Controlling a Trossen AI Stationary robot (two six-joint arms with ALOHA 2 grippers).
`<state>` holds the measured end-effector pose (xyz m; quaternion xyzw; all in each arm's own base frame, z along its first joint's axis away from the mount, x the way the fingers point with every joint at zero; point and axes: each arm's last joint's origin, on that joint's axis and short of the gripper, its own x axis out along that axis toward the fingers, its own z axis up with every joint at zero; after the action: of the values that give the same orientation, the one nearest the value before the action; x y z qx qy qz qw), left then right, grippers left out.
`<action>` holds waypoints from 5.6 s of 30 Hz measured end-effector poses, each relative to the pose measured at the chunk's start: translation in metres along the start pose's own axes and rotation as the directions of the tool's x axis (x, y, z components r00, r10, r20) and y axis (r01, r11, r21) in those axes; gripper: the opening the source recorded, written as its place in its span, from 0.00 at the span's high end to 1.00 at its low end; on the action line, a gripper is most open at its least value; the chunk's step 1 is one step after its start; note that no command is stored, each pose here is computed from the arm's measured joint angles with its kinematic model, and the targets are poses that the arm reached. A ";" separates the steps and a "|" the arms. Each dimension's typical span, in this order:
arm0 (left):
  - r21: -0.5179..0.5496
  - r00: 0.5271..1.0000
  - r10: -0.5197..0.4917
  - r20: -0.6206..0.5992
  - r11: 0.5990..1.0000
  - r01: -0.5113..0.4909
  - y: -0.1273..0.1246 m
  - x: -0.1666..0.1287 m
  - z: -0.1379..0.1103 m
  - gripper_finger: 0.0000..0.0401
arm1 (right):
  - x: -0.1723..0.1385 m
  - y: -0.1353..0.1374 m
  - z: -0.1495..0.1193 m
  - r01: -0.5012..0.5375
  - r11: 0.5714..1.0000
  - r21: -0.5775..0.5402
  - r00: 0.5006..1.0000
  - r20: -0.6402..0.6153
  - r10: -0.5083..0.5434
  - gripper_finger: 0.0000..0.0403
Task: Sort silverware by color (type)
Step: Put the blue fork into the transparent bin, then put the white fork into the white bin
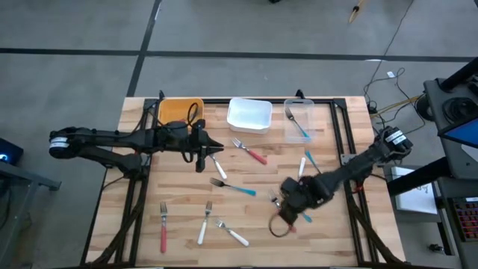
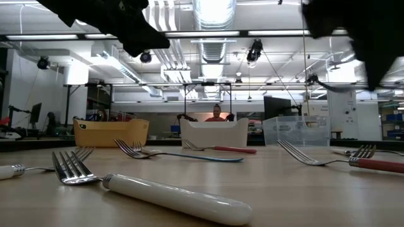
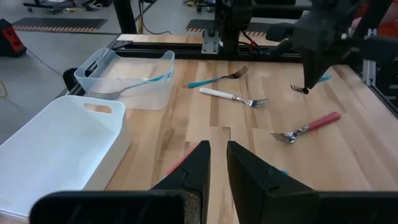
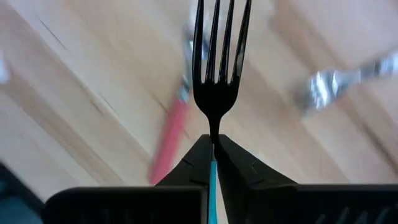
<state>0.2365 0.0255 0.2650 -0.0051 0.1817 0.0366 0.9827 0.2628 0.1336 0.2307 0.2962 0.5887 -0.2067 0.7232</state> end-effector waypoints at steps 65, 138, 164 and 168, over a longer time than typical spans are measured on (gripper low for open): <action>0.065 0.982 0.129 -0.140 0.990 -0.121 0.003 -0.008 -0.013 0.91 | 0.006 -0.336 0.242 0.198 0.949 0.246 0.965 -0.219 -0.144 0.87; -0.760 0.839 -0.015 -0.544 0.434 -0.485 -0.016 0.056 -0.079 0.91 | -0.020 -0.158 0.112 0.265 0.909 -0.321 0.874 0.478 -0.086 0.85; -0.312 0.422 0.217 -0.880 0.404 -0.860 -0.016 0.122 -0.067 0.81 | -0.030 -0.162 0.106 0.283 0.898 -0.338 0.856 0.512 -0.076 0.79; -0.307 0.417 0.218 -0.882 0.404 -0.861 -0.016 0.126 -0.068 0.75 | -0.031 -0.162 0.105 0.282 0.898 -0.337 0.854 0.515 -0.074 0.79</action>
<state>0.3310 0.0169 0.1565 -0.3500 0.5115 0.4578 0.6375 0.2275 -0.0586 0.2445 0.0227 0.4409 -0.2176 0.8705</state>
